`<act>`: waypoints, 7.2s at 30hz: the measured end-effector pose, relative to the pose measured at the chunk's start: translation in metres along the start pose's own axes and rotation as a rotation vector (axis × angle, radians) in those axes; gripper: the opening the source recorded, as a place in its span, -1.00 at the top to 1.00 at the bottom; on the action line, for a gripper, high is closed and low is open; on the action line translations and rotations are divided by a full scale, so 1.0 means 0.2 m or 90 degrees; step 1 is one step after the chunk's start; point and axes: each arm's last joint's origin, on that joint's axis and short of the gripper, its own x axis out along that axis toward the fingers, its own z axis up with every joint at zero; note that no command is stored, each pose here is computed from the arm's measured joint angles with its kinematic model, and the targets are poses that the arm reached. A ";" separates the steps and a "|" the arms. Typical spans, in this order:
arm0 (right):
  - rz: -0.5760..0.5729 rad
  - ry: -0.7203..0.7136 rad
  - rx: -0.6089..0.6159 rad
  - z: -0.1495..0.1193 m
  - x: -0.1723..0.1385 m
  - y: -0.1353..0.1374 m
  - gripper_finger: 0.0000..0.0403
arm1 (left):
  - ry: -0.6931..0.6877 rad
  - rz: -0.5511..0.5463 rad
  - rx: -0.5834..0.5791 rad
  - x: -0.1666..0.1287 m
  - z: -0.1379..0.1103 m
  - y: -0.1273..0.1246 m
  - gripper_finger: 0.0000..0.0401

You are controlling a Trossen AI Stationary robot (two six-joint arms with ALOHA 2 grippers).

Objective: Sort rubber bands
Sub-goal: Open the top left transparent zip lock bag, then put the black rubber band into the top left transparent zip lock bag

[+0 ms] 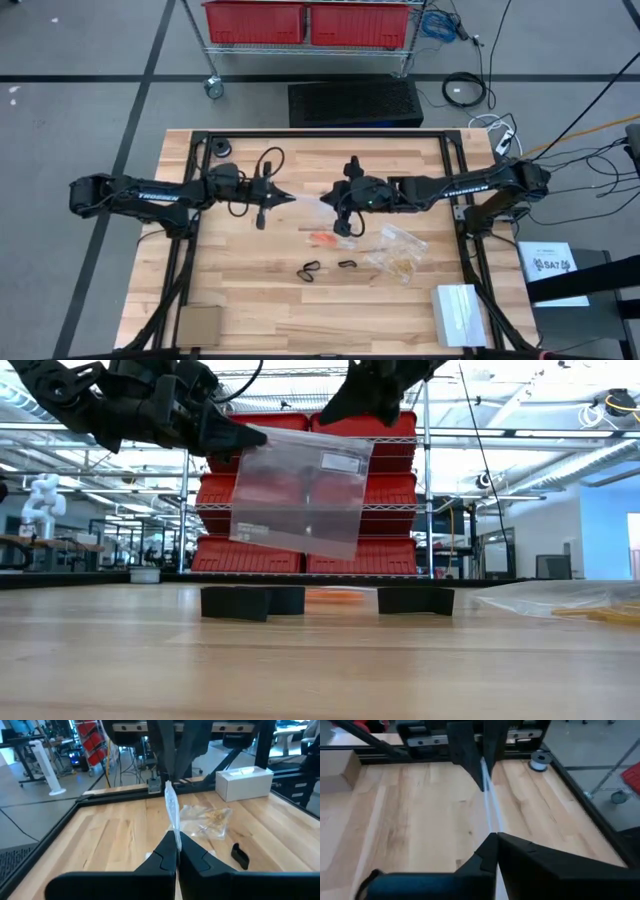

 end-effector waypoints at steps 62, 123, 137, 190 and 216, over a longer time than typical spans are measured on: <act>0.027 0.180 -0.021 0.13 0.21 -0.02 1.00 | 0.029 -0.003 -0.012 0.00 -0.02 0.00 0.99; 0.036 0.163 0.056 0.00 0.52 -0.03 0.26 | 0.039 0.012 -0.034 0.01 -0.02 -0.02 0.99; 0.049 0.120 0.016 0.18 0.21 -0.05 0.17 | 0.045 0.011 -0.037 0.01 -0.03 -0.02 0.99; -0.003 0.265 -0.195 0.15 0.20 0.22 0.99 | 0.060 0.013 -0.041 0.00 -0.04 -0.02 0.99; -0.033 0.252 -0.098 0.17 0.31 0.08 1.00 | 0.071 0.011 -0.038 0.00 -0.05 -0.02 0.99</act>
